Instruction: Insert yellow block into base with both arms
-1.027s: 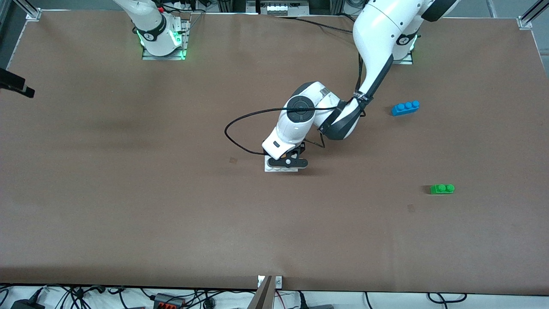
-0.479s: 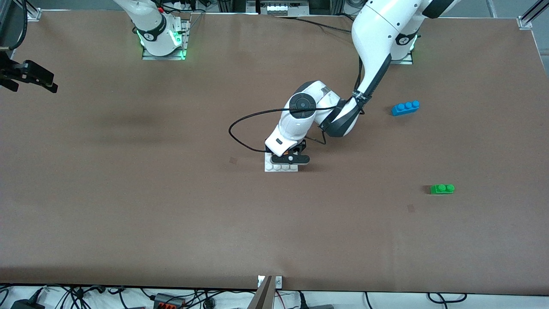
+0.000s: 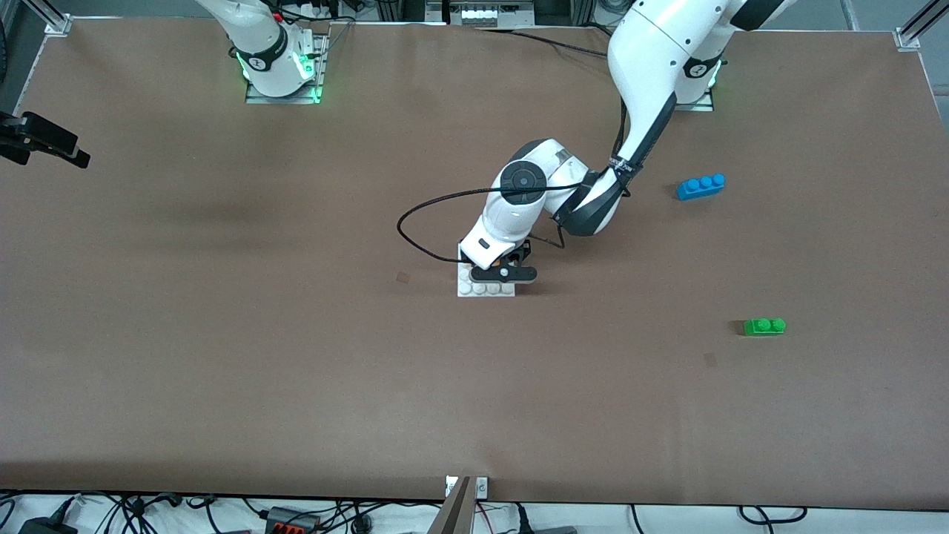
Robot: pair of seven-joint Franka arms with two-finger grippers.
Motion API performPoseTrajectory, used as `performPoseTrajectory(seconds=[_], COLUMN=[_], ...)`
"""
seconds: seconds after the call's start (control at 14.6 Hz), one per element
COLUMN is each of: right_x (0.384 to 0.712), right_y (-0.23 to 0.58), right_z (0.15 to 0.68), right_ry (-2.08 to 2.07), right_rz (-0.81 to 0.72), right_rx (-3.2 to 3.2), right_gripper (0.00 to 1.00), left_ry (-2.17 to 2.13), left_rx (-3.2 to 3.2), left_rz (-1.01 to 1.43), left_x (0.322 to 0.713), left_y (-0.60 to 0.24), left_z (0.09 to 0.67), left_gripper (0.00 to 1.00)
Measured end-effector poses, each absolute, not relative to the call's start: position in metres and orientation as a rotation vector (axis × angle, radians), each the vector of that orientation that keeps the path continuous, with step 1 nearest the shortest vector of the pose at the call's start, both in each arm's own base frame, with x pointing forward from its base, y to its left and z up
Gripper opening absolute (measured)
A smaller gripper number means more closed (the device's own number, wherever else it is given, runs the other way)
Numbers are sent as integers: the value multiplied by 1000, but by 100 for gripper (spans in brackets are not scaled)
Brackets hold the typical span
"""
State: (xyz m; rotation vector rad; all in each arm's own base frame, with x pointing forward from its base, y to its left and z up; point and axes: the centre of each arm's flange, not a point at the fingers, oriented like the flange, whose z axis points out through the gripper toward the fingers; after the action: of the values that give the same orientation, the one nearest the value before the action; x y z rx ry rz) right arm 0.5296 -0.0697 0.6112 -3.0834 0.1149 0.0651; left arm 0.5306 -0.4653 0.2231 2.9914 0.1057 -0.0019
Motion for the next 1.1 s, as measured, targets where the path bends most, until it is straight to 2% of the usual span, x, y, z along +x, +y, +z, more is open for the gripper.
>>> performPoseTrajectory(seconds=[1.1], right_x=[538], right_y=[-48], right_z=[608], right_ry=[38], right_rz=[47], right_rx=[-3141], right_gripper=[100], left_ry=[102], left_rx=[2997], left_rz=[-2], left_x=[528], left_y=[-467], left_z=[222], left_gripper=[69])
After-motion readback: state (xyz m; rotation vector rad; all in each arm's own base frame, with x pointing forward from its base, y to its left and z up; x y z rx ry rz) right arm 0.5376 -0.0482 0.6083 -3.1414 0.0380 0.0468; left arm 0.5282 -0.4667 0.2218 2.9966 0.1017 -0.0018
